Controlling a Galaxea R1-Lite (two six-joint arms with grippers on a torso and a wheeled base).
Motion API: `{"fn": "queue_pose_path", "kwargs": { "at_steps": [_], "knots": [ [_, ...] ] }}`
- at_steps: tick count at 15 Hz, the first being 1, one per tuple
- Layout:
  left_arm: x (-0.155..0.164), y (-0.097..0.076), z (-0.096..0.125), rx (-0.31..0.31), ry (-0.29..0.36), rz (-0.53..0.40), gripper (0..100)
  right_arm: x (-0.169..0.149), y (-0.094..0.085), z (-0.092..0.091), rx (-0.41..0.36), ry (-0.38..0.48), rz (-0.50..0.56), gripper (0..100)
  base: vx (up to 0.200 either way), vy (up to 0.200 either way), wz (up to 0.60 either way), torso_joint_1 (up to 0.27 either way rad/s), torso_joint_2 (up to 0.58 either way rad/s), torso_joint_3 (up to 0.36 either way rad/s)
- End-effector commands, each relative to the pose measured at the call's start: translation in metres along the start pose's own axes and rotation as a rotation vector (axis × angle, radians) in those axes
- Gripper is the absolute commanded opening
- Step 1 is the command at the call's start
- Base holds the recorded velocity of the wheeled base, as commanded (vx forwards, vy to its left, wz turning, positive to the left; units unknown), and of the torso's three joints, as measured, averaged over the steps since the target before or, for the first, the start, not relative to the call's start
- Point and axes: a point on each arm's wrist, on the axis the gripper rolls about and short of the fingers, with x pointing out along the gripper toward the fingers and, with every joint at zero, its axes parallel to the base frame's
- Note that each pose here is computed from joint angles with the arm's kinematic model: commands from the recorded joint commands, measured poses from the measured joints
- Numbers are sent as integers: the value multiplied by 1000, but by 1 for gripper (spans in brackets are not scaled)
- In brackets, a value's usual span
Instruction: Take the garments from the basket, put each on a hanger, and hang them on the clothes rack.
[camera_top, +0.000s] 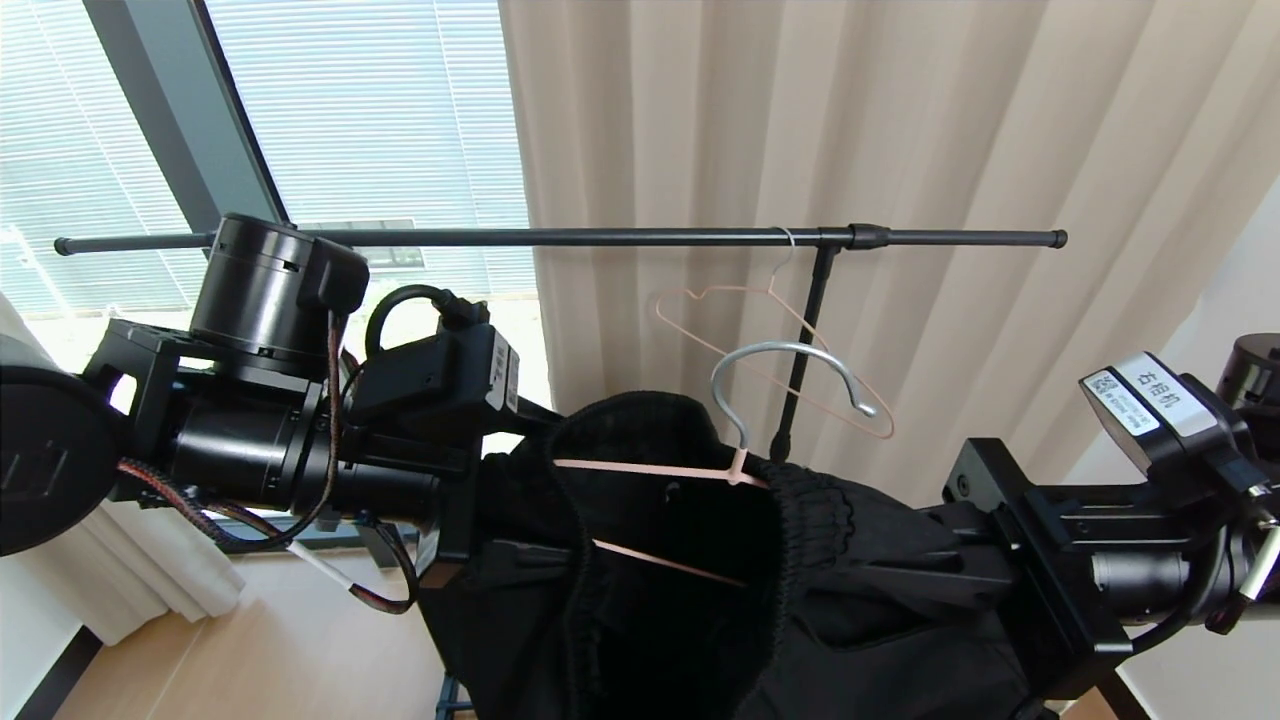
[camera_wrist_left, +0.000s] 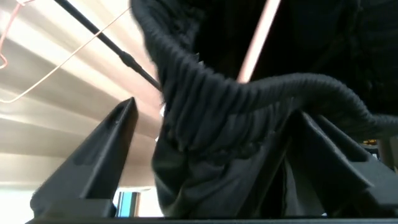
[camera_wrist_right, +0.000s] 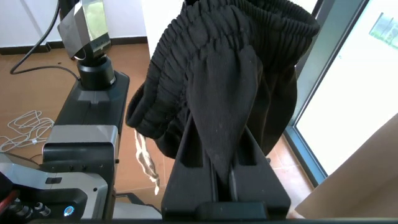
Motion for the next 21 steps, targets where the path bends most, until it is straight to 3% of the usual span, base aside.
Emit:
{"fn": "queue_pose_path", "kwargs": {
  "at_steps": [1,9,10,16,21],
  "knots": [
    [1,-1,1,1,-1,-5,0,1,-1,1,-3,-3,10,0,0,0,0,0,0,0],
    [-6,-1,4,7,-3,17,0,-8,-10,6,-16,-15,-27,0,0,0,0,0,0,0],
    [-8,-1,3,-8,-1,23,0,-8,-9,5,-13,-13,-27,100,0,0,0,0,0,0],
    [-18,2,1,-42,4,61,0,-29,-13,-7,-1,9,-118,100,0,0,0,0,0,0],
    [-30,-2,-5,-72,14,90,0,-38,-13,-7,-17,8,-158,100,0,0,0,0,0,0]
  ]
}}
